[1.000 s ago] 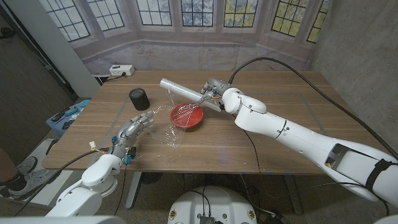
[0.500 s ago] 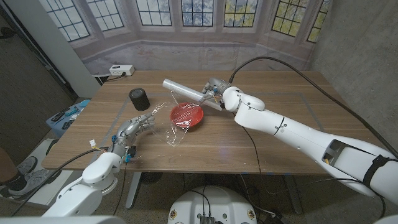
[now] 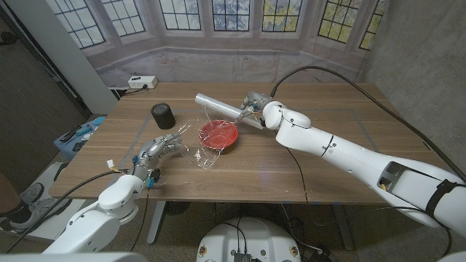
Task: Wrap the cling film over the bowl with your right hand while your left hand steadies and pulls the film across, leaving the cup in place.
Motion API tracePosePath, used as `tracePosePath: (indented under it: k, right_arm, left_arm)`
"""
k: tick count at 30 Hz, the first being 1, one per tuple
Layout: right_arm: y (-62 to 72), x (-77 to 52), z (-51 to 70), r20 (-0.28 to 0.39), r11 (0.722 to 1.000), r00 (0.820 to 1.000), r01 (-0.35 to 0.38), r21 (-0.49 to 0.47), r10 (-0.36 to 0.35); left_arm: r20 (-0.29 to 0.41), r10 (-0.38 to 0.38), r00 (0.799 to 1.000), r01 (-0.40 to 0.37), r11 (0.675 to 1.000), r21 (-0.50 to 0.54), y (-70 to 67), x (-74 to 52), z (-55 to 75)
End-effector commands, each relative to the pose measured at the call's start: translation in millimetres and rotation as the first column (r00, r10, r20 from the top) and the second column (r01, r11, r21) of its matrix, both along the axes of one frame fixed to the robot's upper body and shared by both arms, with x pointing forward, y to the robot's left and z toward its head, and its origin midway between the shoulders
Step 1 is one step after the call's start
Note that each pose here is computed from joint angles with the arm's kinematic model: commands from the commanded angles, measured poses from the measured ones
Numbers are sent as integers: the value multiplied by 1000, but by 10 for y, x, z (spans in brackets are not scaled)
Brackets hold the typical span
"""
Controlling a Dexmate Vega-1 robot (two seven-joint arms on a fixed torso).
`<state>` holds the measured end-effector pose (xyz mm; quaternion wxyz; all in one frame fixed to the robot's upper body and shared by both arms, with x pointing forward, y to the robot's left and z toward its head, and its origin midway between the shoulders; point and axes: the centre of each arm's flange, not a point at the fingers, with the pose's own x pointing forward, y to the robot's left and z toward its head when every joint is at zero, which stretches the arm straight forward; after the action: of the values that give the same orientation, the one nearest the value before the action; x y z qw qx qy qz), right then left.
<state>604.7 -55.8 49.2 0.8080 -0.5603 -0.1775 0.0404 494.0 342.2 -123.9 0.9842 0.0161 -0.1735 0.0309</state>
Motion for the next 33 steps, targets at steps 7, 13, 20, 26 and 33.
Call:
tracePosePath:
  k: [7, 13, 20, 26, 33]
  right_arm:
    - [-114, 87, -49, -23, 999, 999, 31, -10, -32]
    - [-157, 137, -64, -33, 999, 998, 43, -15, -44]
    - [-189, 186, -92, -42, 999, 998, 54, -11, -54]
    - [-207, 218, -103, -37, 998, 998, 57, -16, -58]
    - [-208, 273, -124, -32, 998, 998, 57, -35, -58]
  left_arm:
    - [-31, -9, 999, 10, 1000, 9, -43, 13, -5]
    - [-43, -14, 999, 15, 1000, 14, -59, 19, -12]
    - [-46, -21, 999, 22, 1000, 21, -70, 28, -1]
    - [-46, -23, 999, 24, 1000, 13, -87, 31, -13]
    - [-58, -23, 998, 23, 1000, -1, -98, 14, -47]
